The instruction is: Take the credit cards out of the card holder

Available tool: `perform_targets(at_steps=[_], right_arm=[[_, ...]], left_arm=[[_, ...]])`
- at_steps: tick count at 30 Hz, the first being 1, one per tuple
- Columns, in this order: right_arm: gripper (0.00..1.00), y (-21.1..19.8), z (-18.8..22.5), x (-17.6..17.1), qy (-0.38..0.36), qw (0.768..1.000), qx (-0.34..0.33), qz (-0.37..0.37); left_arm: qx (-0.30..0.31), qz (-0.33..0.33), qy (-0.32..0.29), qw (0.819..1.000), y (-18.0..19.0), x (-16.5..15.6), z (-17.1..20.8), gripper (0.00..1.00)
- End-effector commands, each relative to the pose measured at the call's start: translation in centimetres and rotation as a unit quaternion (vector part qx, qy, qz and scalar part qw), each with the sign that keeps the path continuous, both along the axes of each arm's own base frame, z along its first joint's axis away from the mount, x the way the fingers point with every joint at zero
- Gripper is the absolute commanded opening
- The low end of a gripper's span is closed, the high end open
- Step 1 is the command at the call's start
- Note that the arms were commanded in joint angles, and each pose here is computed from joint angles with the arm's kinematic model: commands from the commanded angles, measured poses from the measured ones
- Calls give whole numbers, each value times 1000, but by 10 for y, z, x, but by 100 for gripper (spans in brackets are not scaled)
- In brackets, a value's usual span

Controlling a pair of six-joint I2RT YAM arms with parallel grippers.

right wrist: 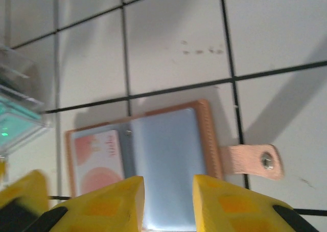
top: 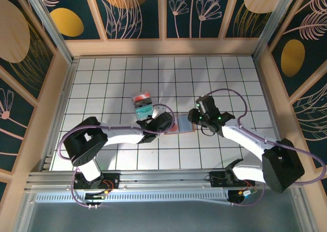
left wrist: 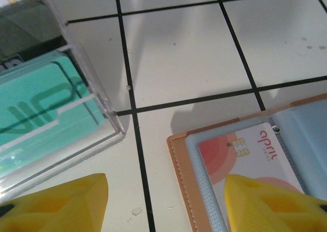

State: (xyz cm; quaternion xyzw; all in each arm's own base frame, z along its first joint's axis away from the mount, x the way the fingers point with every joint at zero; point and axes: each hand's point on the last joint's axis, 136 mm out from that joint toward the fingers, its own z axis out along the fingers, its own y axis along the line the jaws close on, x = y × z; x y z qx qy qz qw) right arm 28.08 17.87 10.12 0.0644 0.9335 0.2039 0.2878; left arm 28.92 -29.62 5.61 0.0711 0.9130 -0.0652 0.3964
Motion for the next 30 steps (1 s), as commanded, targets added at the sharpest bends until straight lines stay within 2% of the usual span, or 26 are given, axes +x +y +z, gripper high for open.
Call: perform_targets(at_steps=[1, 11, 21, 26, 30], right_arm=[[31, 12, 20, 9, -19, 998, 55, 6], [30, 19, -3, 8, 15, 996, 86, 20], [27, 17, -17, -1, 41, 992, 120, 23], [23, 17, -27, -8, 59, 990, 122, 28], [21, 13, -36, -16, 78, 990, 117, 24]], left_arm=[[-10, -8, 18, 1000, -10, 1, -9, 61], [-77, -54, 53, 994, -37, 6, -21, 57], [-72, -120, 104, 985, -53, -11, -48, 47], [-79, -142, 115, 980, -62, -15, -50, 40], [-88, -144, 125, 978, -61, -22, -48, 40]])
